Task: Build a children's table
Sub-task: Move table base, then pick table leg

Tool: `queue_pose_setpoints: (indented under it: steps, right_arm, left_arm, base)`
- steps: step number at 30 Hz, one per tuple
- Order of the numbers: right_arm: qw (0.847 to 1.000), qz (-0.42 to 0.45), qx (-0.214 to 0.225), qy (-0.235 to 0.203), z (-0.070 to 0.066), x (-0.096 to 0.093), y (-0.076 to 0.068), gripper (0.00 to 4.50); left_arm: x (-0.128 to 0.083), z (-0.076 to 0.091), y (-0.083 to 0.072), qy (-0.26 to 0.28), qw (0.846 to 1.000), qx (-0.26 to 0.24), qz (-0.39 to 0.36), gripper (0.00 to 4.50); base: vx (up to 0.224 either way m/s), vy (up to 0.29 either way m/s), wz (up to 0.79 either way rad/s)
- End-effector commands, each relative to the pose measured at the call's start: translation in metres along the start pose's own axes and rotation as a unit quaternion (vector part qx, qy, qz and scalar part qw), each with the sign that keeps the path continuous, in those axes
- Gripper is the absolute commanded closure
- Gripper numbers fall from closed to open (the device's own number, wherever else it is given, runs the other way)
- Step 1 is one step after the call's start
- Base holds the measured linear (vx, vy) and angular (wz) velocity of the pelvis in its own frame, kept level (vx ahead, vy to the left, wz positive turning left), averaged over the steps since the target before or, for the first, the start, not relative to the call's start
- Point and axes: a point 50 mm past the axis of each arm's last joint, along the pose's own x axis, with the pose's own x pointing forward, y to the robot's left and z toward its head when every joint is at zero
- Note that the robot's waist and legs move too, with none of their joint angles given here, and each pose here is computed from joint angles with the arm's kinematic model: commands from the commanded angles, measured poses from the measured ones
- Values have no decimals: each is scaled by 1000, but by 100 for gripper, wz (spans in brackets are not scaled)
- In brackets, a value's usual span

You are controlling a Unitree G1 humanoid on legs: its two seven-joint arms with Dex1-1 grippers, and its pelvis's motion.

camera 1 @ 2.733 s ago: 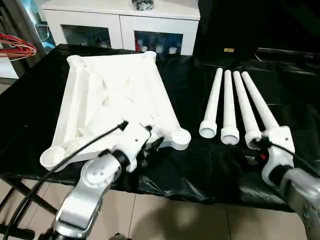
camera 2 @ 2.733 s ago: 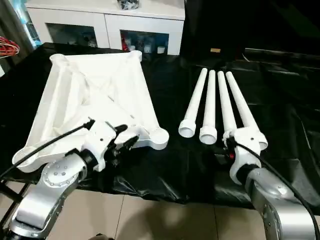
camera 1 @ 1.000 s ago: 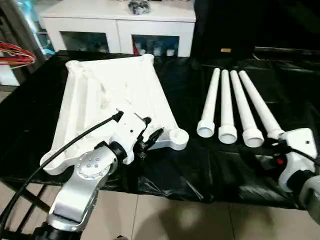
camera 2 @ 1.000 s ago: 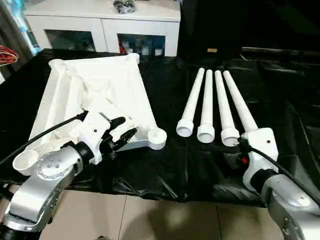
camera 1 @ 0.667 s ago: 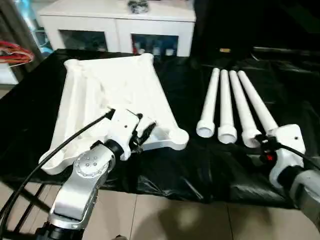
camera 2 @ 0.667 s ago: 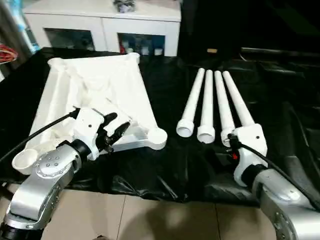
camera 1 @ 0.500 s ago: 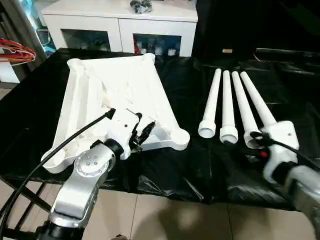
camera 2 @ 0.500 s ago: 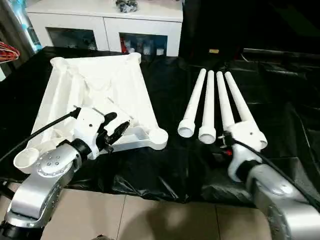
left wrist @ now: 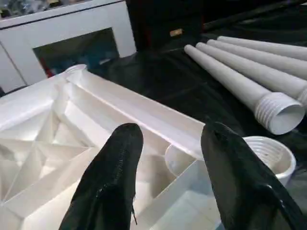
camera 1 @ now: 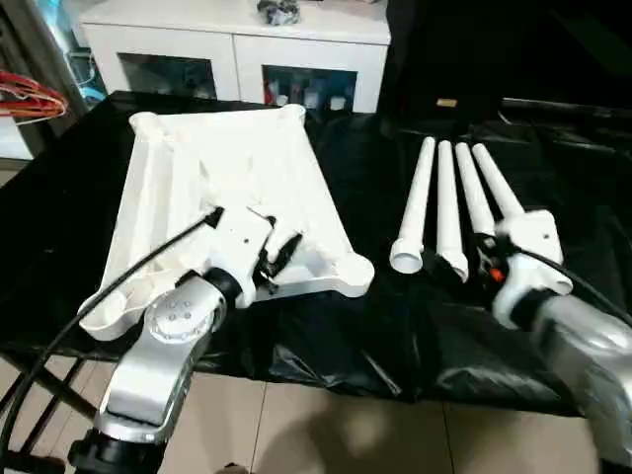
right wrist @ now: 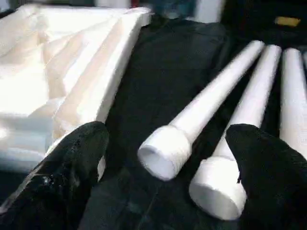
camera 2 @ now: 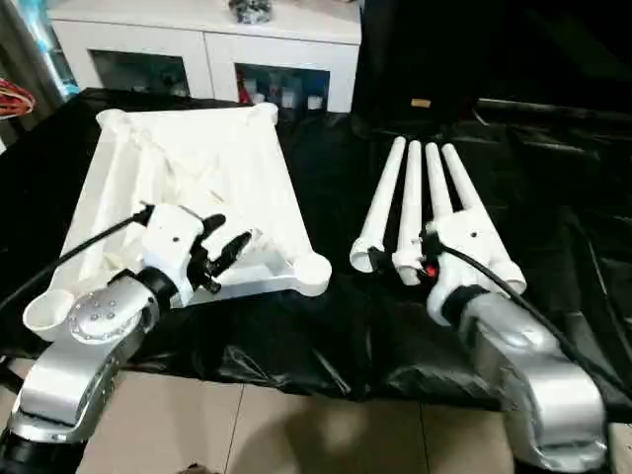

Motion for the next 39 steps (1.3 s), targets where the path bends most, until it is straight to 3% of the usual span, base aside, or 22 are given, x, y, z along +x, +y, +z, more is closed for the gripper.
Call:
queue_pose_setpoints:
  steps: [1,6,9,11,12,18,21,28,30,39]
  right_arm:
    - [998,-61,19,12,0,10,-12,0]
    - [992,-98,65,36,4,35,-15,0]
    - [989,-115,81,49,10,54,-18,0]
    - [988,-120,83,52,10,57,-19,0]
    - [987,-118,92,54,13,69,-19,0]
    - [986,-99,126,51,26,97,-14,0]
    - [983,-113,132,62,26,109,-15,0]
    - [981,-131,105,97,17,120,-17,0]
    - [979,-142,98,108,14,122,-19,0]
    - [976,-147,105,126,5,124,-20,0]
  left_arm:
    - [3,7,-3,-14,1000,6,-15,216]
    - [3,14,-2,-21,999,17,-17,216]
    - [1,19,1,-27,999,18,-14,216]
    - [1,19,1,-27,999,18,-15,216]
    - [0,18,1,-25,999,24,-19,216]
    - [-2,19,-2,-24,999,32,-32,216]
    - [-5,24,-6,-31,998,21,-55,216]
    - [-13,26,-16,-35,992,-14,-124,198]
    - [-15,26,-18,-32,991,-7,-130,162]
    - [-17,26,-19,-25,991,12,-131,114]
  base:
    - [0,0,0]
    - [0,0,0]
    - [0,0,0]
    - [0,0,0]
    - [0,0,0]
    - [0,0,0]
    - [0,0,0]
    - [0,0,0]
    - [0,0,0]
    - [0,0,0]
